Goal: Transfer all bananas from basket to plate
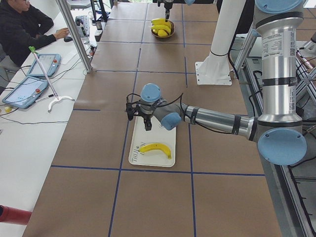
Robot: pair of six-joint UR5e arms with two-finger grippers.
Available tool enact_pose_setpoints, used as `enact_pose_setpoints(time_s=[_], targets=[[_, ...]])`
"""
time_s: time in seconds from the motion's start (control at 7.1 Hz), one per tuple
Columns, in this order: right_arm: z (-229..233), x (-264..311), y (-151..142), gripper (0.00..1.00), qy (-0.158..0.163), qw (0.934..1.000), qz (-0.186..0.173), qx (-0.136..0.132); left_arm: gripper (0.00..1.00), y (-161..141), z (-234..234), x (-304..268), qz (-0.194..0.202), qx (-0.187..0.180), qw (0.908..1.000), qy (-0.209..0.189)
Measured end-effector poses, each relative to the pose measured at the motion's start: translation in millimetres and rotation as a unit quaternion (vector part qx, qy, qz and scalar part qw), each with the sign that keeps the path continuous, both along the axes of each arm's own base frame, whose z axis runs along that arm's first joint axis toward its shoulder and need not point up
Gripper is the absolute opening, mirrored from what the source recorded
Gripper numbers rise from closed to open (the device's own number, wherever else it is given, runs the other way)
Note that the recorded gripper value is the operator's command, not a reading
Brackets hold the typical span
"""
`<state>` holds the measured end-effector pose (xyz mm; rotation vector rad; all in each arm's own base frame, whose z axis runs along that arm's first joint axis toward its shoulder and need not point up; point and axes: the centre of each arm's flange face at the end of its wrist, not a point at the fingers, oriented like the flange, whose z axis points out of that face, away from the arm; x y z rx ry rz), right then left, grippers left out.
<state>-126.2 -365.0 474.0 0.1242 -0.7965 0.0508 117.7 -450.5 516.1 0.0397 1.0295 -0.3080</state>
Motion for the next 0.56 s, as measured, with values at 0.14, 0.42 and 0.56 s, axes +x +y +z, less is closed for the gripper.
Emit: enact_pose_setpoints(time_s=[0.14,0.42,0.56], targets=[[-18.3,24.1,0.6,0.00,-0.040,0.9991,0.010,-0.009,0.99,0.1,-0.6,0.3,0.001,0.000,1.0000,0.001],[-66.9,34.9,-8.2,0.00,-0.116,0.9933,-0.004,-0.001,0.99,-1.1,-4.0,1.4,0.002,0.002,1.0000,0.003],[-95.4,17.5,-25.0,0.00,-0.142,0.9897,-0.018,0.006,0.99,-6.9,-14.2,6.7,-0.002,0.002,0.9999,0.010]])
